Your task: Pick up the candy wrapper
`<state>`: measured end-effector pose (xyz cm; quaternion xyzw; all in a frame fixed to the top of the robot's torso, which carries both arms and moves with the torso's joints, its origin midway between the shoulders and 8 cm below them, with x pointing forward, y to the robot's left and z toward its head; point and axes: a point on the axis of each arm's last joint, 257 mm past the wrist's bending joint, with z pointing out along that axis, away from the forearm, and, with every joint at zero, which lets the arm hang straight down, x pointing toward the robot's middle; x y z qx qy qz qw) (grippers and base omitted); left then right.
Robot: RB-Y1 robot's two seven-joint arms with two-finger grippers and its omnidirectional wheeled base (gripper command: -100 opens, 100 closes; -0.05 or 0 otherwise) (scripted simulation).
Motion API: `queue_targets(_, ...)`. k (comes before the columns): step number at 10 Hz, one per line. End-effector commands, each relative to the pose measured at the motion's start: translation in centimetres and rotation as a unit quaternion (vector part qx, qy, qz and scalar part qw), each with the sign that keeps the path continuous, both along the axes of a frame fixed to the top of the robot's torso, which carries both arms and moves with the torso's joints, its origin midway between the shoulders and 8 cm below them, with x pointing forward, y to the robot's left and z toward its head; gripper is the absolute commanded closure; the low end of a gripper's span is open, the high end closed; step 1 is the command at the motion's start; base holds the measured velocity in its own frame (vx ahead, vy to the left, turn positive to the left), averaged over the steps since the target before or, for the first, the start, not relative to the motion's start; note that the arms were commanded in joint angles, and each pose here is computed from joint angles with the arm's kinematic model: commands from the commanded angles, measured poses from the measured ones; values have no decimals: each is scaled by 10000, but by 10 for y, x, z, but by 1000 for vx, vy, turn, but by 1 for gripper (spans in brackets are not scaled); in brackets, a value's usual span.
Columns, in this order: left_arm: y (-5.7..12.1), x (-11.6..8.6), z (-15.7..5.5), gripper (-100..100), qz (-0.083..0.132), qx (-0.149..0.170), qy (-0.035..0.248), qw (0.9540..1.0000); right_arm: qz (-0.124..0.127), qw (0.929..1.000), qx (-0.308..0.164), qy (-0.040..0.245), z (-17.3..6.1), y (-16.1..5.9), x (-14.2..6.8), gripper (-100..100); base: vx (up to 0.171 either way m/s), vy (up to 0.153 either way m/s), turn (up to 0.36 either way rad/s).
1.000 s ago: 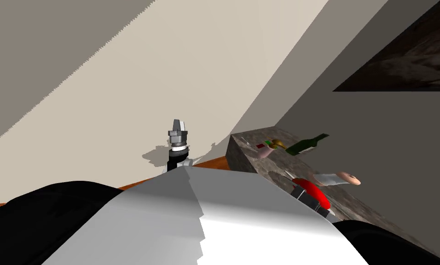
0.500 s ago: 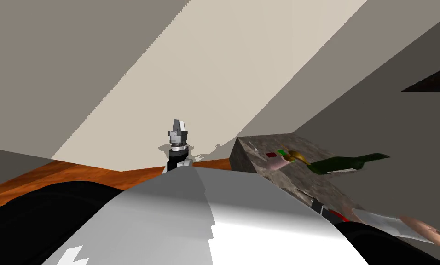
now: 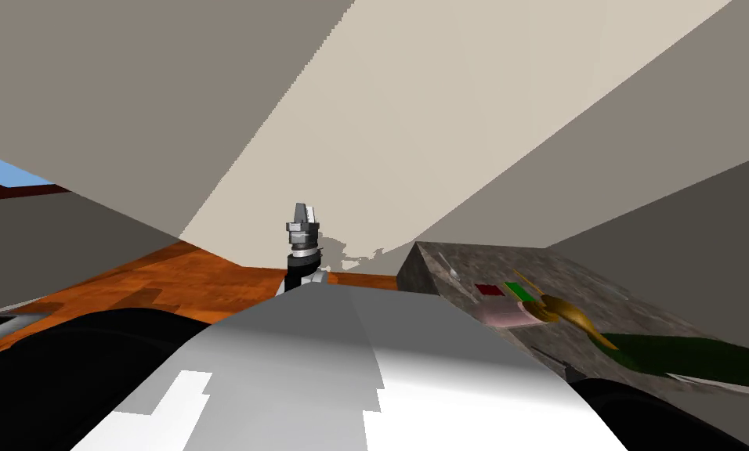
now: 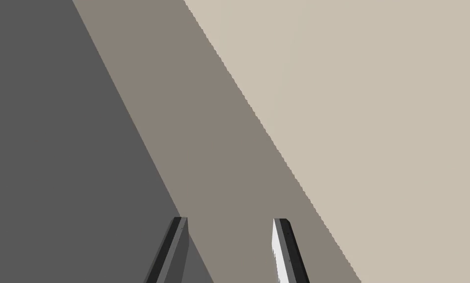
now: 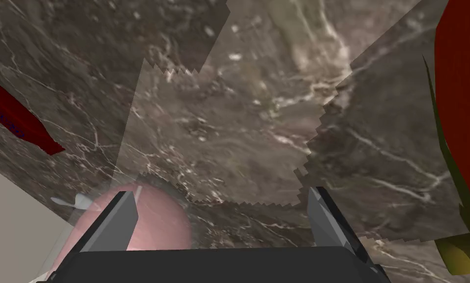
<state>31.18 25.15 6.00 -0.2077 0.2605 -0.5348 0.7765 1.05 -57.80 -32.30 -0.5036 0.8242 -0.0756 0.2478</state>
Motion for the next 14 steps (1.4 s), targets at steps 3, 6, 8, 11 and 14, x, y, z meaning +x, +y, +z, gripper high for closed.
queue_targets(3, 0, 0, 0, 0, 0, 0, 0, 10000, 258, 9971, -447, 561, 1, -33, -39, -100, 84, -13, 226)
queue_targets(6, 0, 0, 0, 0, 0, 0, 0, 10000, 556, 9876, -843, 1205, -1, -63, -84, -100, 161, -22, 375)
queue_targets(8, 0, 0, 0, 0, 0, 0, 0, 10000, 674, 9804, -1007, 1552, -1, -78, -111, -100, 152, -31, 263)
queue_targets(11, 0, 0, 0, 0, 0, 0, 0, 10000, 822, 9713, -1138, 1922, -3, -89, -140, -100, 154, -44, 213)
queue_targets(14, 0, 0, 0, 0, 0, 0, 0, 10000, 749, 9744, -1113, 1806, -17, -82, -135, -100, 19, -6, 19)
